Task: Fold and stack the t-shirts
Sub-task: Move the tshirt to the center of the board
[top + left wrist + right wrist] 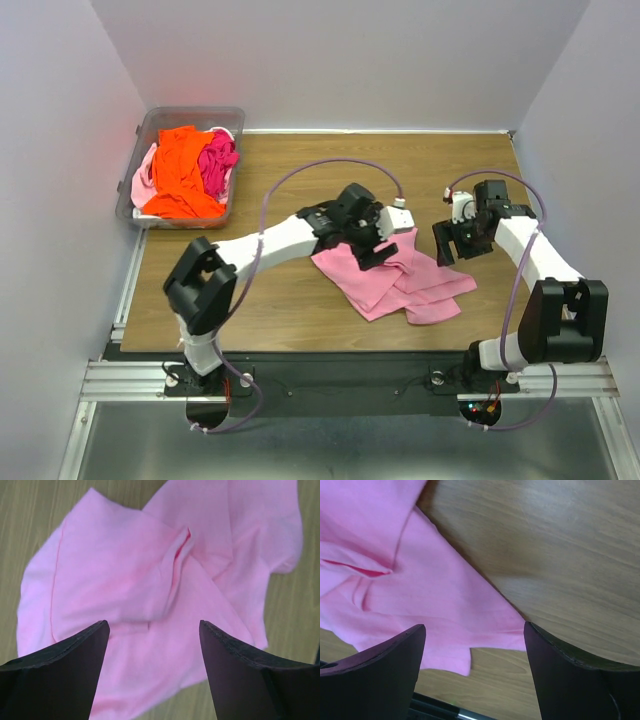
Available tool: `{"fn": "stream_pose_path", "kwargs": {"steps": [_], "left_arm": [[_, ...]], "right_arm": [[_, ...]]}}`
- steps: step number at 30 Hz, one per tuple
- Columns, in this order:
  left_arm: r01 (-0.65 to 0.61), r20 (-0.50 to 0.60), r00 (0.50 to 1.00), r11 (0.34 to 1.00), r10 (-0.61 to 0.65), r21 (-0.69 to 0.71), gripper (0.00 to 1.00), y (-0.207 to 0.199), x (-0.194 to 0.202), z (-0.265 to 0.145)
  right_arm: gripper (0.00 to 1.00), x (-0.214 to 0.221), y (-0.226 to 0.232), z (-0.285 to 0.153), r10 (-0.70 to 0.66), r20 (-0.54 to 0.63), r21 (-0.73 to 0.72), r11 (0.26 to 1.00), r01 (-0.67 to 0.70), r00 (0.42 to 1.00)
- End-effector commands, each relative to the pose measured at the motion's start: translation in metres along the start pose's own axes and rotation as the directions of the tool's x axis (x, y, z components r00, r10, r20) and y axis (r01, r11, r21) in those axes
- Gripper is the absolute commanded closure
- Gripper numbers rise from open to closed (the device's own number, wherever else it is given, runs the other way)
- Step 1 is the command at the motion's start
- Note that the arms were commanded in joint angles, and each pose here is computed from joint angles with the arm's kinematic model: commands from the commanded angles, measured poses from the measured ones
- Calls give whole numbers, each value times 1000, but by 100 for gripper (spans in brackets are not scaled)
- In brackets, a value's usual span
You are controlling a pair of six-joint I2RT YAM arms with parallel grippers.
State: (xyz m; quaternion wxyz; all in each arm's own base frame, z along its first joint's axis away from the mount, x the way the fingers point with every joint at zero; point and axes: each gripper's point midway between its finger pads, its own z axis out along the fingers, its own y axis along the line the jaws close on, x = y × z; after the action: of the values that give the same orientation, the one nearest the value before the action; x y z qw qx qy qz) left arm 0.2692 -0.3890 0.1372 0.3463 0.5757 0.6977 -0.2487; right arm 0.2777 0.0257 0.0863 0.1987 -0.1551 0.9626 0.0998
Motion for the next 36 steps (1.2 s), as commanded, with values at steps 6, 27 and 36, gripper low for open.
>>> {"fn": "stream_pose_path", "kwargs": {"steps": [6,27,36], "left_arm": [[-210,-8,978,977,209,-40,14,4,-30,66],[-42,131,989,988,62,-152,100,64,-64,-22],[133,204,977,936,-68,-326,100,136,-39,-124]], "right_arm": [[12,49,-16,7,-55,-210,37,997,64,976],[99,25,-49,11,-22,-180,144,988,48,983],[100,-41,-78,-27,-46,-19,253,966,50,999]]}}
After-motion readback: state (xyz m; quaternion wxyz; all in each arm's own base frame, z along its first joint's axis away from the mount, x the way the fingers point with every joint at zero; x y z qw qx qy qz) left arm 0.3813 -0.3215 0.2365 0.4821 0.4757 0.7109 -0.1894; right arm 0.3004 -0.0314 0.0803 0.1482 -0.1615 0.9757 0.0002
